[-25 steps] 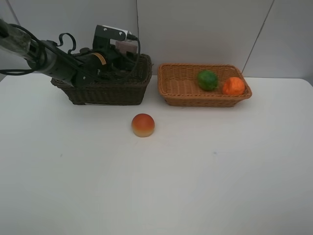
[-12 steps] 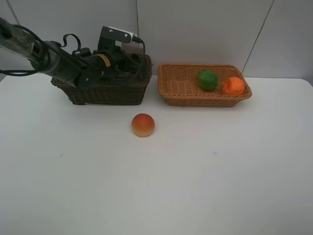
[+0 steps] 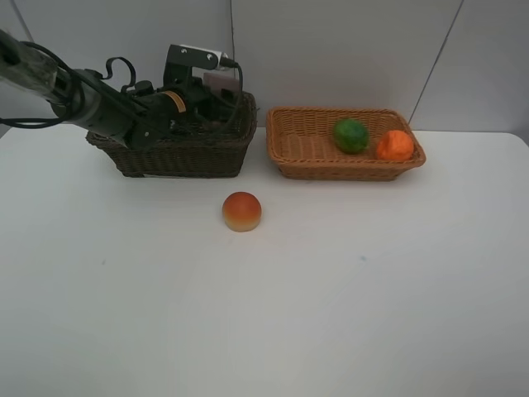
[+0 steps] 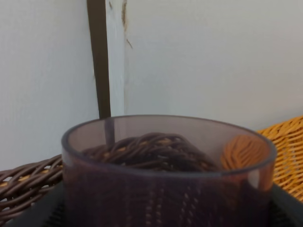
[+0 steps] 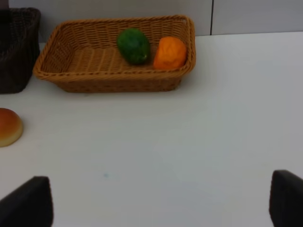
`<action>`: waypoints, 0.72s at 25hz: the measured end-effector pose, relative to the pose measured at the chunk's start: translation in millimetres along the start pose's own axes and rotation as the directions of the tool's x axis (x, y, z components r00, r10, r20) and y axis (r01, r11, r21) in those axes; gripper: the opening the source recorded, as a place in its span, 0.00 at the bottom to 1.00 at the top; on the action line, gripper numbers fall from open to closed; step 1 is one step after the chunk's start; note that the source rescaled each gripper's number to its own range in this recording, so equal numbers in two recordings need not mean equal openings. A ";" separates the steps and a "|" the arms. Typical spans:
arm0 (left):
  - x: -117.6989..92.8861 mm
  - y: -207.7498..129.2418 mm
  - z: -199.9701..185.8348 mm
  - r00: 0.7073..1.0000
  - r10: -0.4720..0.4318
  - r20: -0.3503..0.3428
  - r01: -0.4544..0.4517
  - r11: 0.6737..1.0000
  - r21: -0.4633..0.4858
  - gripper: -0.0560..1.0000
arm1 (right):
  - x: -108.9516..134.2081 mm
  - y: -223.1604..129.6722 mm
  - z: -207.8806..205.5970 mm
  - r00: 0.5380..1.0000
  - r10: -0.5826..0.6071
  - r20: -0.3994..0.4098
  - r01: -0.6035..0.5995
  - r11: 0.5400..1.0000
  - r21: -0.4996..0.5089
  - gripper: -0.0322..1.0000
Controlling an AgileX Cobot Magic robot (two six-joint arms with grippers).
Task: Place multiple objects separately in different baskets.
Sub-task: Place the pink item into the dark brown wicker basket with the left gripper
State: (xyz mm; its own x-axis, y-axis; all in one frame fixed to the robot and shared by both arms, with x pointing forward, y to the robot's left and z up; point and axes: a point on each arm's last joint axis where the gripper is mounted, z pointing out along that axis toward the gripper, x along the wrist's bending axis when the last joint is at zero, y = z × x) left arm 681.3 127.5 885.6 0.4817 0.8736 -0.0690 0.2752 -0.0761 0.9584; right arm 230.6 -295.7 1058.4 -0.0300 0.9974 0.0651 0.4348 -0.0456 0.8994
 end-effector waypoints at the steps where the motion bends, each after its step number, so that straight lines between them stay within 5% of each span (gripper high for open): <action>1: 0.0 0.0 0.0 1.000 0.000 0.000 0.000 1.000 0.000 0.77 | 0.0 0.0 0.0 1.000 0.000 0.000 0.000 1.000 0.000 1.00; 18: -0.5 -2.3 0.0 1.000 -0.009 0.005 0.009 1.000 0.026 0.77 | 0.1 0.0 0.0 1.000 0.000 -0.001 0.000 1.000 0.000 1.00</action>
State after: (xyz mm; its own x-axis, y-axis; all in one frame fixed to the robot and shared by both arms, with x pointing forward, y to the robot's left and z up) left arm 680.4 127.2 883.4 0.4836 0.8717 -0.0794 0.3012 -0.0805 0.9502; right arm 230.5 -295.6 1058.4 -0.0306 0.9974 0.0659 0.4348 -0.0461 0.8994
